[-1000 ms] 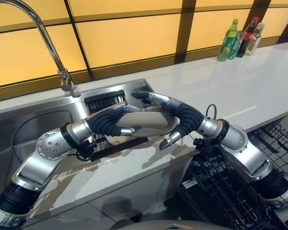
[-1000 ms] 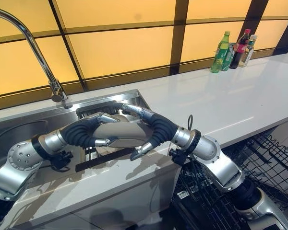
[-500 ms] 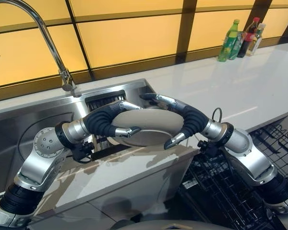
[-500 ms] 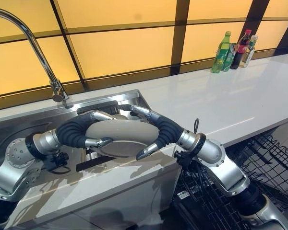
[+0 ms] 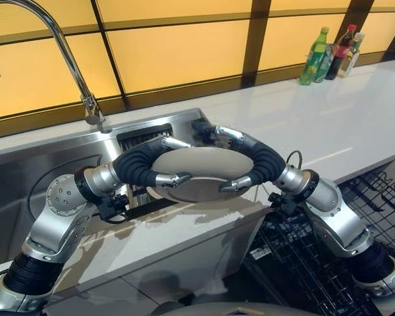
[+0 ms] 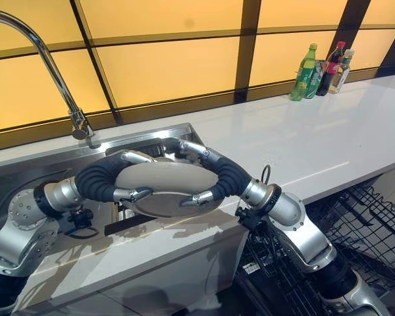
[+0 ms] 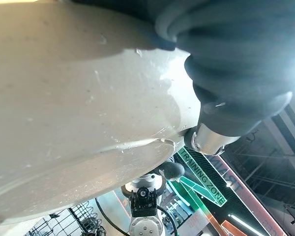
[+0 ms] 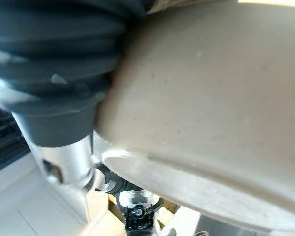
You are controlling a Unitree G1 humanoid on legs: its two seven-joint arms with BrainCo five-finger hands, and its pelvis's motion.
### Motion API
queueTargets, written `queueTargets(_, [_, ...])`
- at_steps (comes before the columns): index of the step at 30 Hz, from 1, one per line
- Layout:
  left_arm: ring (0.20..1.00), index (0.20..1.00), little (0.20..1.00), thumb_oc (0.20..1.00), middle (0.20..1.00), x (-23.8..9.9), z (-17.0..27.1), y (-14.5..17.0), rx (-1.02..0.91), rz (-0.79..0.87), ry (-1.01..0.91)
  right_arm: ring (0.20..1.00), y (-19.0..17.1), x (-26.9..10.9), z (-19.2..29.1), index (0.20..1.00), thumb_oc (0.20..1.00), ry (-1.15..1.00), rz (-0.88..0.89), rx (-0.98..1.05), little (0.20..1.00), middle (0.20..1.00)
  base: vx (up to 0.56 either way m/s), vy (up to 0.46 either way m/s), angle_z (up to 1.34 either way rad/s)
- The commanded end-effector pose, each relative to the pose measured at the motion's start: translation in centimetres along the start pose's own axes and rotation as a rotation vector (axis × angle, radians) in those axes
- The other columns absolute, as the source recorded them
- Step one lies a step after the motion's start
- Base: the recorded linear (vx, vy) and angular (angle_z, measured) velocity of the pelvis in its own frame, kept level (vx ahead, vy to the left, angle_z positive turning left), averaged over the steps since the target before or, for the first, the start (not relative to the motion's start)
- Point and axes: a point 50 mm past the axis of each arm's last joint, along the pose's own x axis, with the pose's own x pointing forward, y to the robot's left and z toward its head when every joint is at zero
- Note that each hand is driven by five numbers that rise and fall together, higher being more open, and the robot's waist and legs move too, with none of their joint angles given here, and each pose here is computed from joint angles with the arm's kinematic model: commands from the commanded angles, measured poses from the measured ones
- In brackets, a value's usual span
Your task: Pick up plates and place into dishwasher.
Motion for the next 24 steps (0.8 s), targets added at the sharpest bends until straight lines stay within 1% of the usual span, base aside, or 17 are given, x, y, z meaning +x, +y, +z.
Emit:
queueTargets(1, [0.2,0.2,0.2,0.2,0.2,0.4,1.9,1.1,0.049,0.061,-0.145,0.2,0.5,0.1,1.1,0.2,0.2,-0.065,-0.003,0.04,0.2,0.2,0.0,0.0,0.0])
queueTargets(5, [0.2,0.2,0.2,0.2,0.2,0.2,2.2,1.2,0.067,0.078,-0.146,0.2,0.5,-0.4,0.7,0.2,0.2,-0.02,-0.013,0.055,0.2,0.2,0.0,0.0,0.0])
queueTargets(16, [0.2,0.2,0.2,0.2,0.2,-0.2,2.6,1.5,0.12,0.134,-0.162,0.2,0.2,-0.7,0.4,0.2,0.2,0.007,-0.06,0.054,0.2,0.2,-0.02,-0.015,0.0])
queueTargets(21, [0.2,0.2,0.2,0.2,0.2,-0.3,2.7,1.8,0.137,0.171,-0.173,0.2,0.2,-0.7,0.4,0.2,0.2,0.023,-0.029,0.055,0.2,0.2,-0.02,-0.016,0.0])
queueTargets(24, [0.2,0.2,0.2,0.2,0.2,-0.3,2.6,2.1,0.163,0.229,-0.159,0.2,0.1,-0.7,0.2,0.2,0.2,0.042,-0.029,0.049,0.2,0.2,-0.03,-0.014,0.02])
